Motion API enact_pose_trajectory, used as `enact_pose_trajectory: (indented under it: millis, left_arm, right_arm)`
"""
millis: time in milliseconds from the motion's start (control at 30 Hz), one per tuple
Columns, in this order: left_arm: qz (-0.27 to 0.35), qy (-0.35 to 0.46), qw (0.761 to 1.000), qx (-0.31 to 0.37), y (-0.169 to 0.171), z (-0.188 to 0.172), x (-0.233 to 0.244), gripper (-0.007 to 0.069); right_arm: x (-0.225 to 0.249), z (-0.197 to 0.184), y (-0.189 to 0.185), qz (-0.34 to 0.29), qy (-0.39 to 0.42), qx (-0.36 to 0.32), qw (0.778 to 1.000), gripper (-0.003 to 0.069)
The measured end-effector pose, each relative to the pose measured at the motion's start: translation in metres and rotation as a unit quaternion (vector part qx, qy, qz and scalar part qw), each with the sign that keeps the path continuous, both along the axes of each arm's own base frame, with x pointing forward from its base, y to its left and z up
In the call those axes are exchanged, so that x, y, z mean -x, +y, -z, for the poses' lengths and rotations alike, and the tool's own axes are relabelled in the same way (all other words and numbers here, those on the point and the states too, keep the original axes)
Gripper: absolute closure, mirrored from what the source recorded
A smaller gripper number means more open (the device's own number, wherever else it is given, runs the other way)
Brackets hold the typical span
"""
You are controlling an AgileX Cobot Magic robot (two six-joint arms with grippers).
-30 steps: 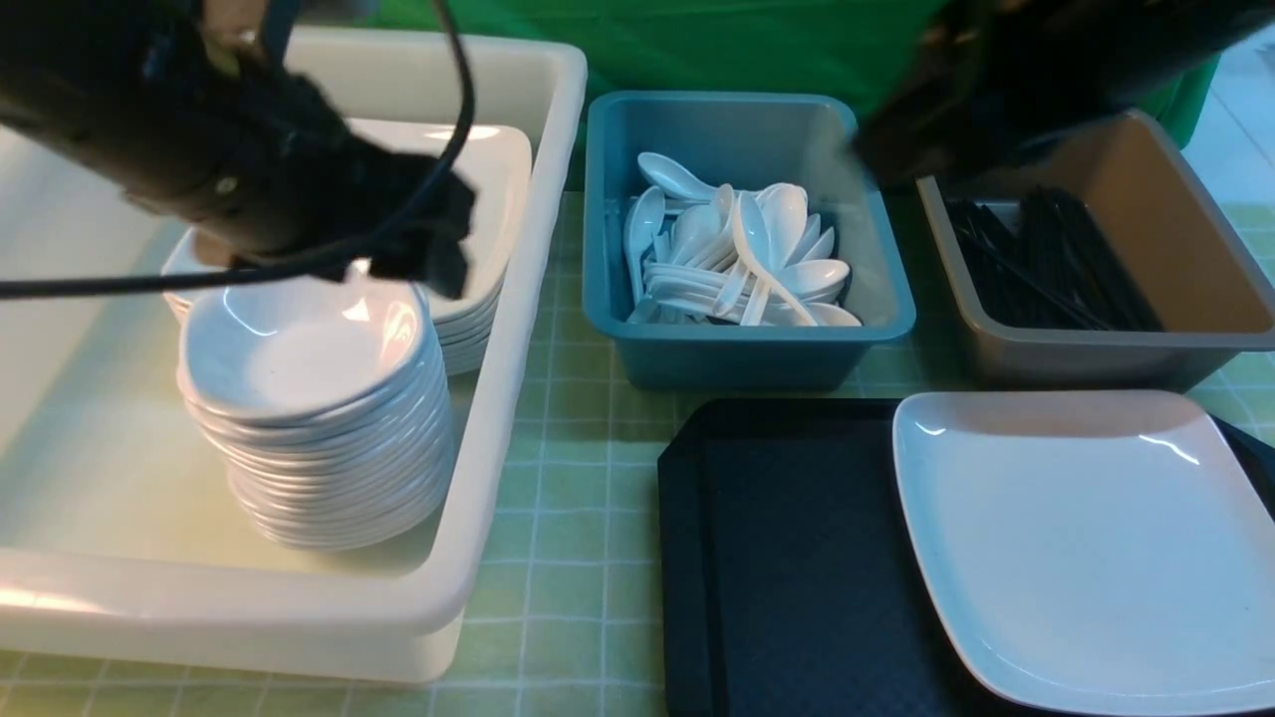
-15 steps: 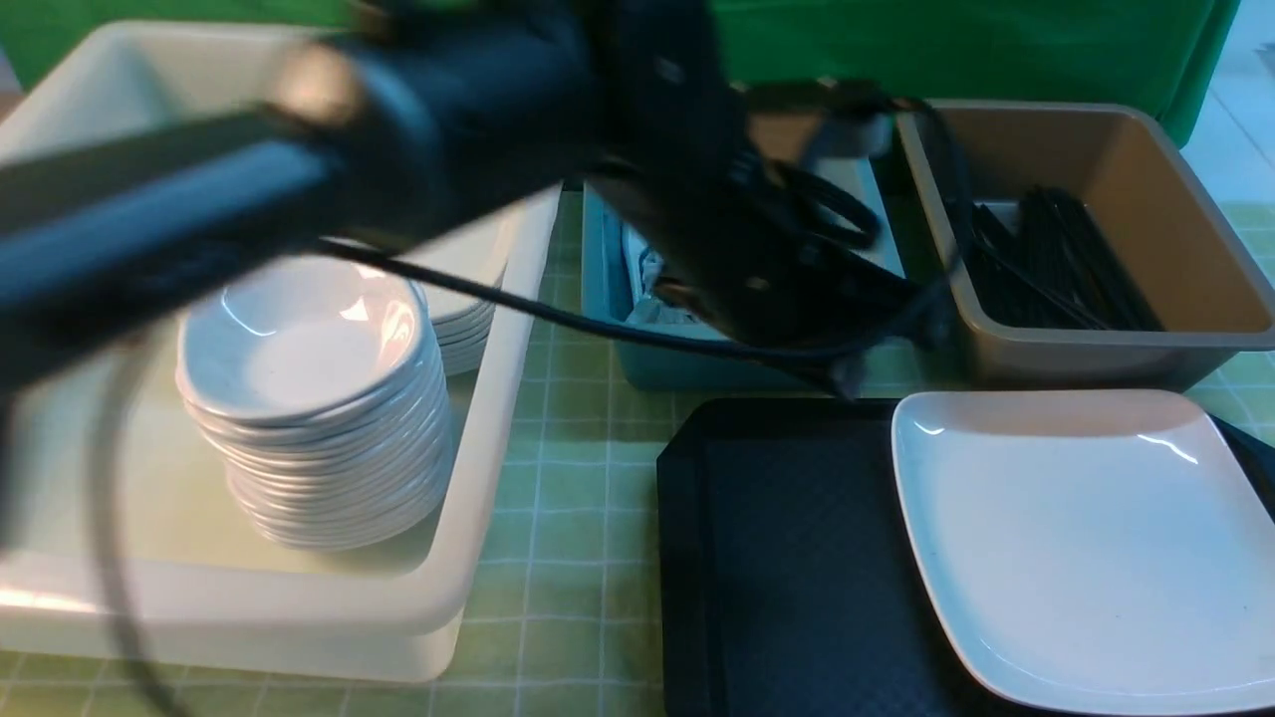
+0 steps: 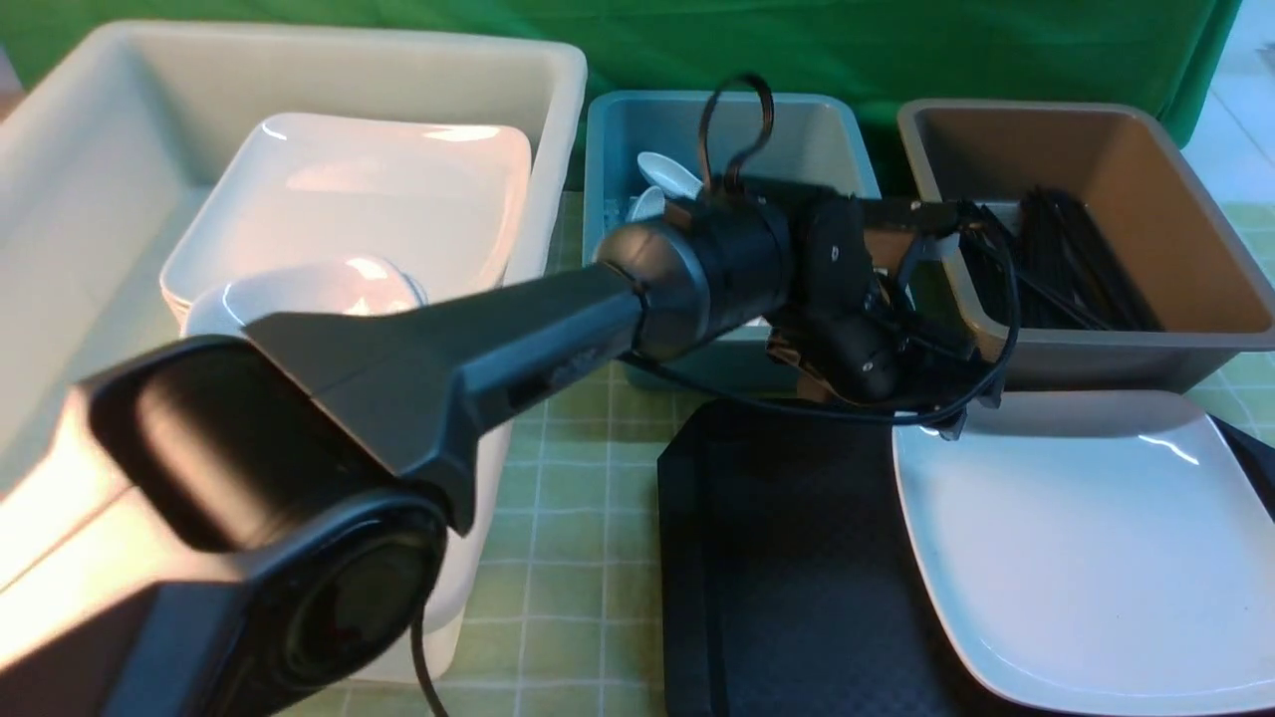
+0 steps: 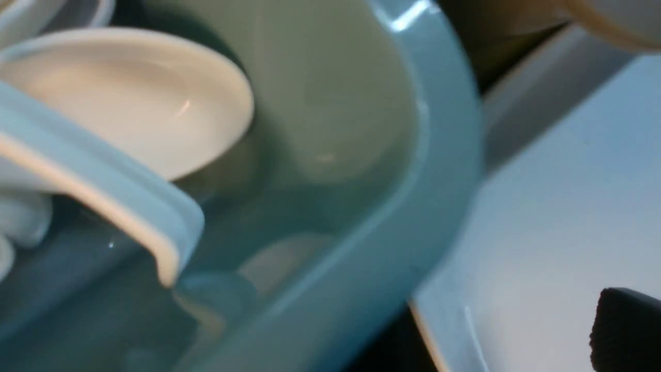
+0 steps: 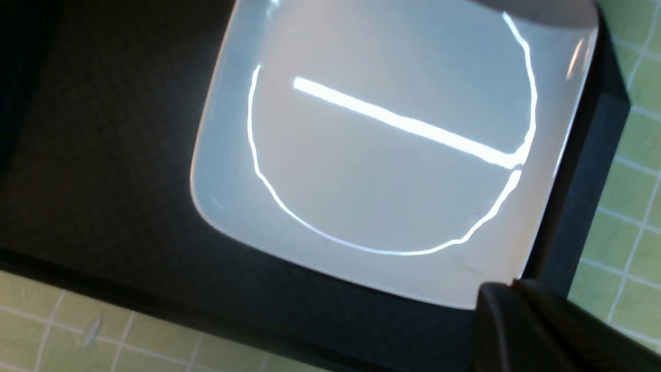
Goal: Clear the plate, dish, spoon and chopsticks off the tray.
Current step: Use the left arm to grab a plate from the dinner plate
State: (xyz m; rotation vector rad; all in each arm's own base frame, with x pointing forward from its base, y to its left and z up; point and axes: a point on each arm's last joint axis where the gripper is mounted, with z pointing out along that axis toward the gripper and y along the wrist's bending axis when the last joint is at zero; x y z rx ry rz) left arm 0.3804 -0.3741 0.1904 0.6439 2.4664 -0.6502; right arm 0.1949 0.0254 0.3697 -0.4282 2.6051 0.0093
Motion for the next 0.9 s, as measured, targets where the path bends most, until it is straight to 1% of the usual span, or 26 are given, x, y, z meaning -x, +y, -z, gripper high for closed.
enact_pose_trajectory:
  millis: [100, 233, 367, 400, 433, 467, 533, 567, 600, 633, 767, 900]
  left_arm:
    - [-0.002, 0.004, 1.0, 0.006, -0.004, 0.009, 0.0, 0.0151]
    - [-0.009, 0.003, 1.0, 0.011, -0.008, 0.025, -0.003, 0.0183]
    - [-0.014, 0.008, 1.0, 0.017, -0.009, 0.031, -0.005, 0.0257]
    - [-0.015, 0.009, 1.0, 0.017, -0.009, 0.032, -0.005, 0.0289]
    - [-0.015, 0.009, 1.0, 0.017, -0.009, 0.032, -0.005, 0.0295]
    - [-0.015, 0.011, 1.0, 0.016, -0.009, 0.034, -0.005, 0.0351]
    - [-0.016, 0.013, 1.0, 0.018, -0.009, 0.034, -0.005, 0.0436]
    - [-0.017, 0.014, 1.0, 0.019, -0.009, 0.034, -0.005, 0.0452]
    - [-0.024, 0.022, 0.999, 0.028, -0.009, 0.033, -0.006, 0.0515]
    - [-0.034, 0.032, 0.998, 0.038, -0.009, 0.031, -0.006, 0.0539]
    - [-0.032, 0.039, 0.998, 0.038, -0.008, 0.023, -0.004, 0.0552]
    - [-0.008, 0.05, 0.999, 0.011, -0.002, 0.003, 0.005, 0.0573]
  right_arm:
    - [0.001, -0.007, 0.0, -0.004, -0.013, 0.0, 1.0, 0.0657]
    - [0.001, -0.015, 0.0, -0.006, -0.029, 0.0, 1.0, 0.0657]
    - [0.001, -0.017, 0.0, -0.007, -0.033, -0.003, 0.999, 0.0657]
    - [0.001, -0.017, 0.0, -0.008, -0.034, -0.003, 0.999, 0.0657]
    - [0.001, -0.017, 0.0, -0.008, -0.034, -0.003, 0.999, 0.0657]
    - [0.001, -0.017, 0.001, -0.01, -0.035, -0.003, 0.999, 0.0657]
    - [0.001, -0.017, 0.001, -0.011, -0.037, -0.002, 0.999, 0.0657]
    - [0.001, -0.017, 0.001, -0.012, -0.037, -0.002, 0.999, 0.0657]
    - [0.001, -0.017, 0.001, -0.013, -0.038, -0.002, 0.999, 0.0657]
    - [0.001, -0.017, 0.001, -0.013, -0.039, -0.001, 0.999, 0.0657]
    - [0.0, -0.017, 0.001, -0.015, -0.039, 0.0, 0.999, 0.0657]
    - [0.0, -0.017, 0.001, -0.016, -0.04, 0.0, 0.999, 0.0657]
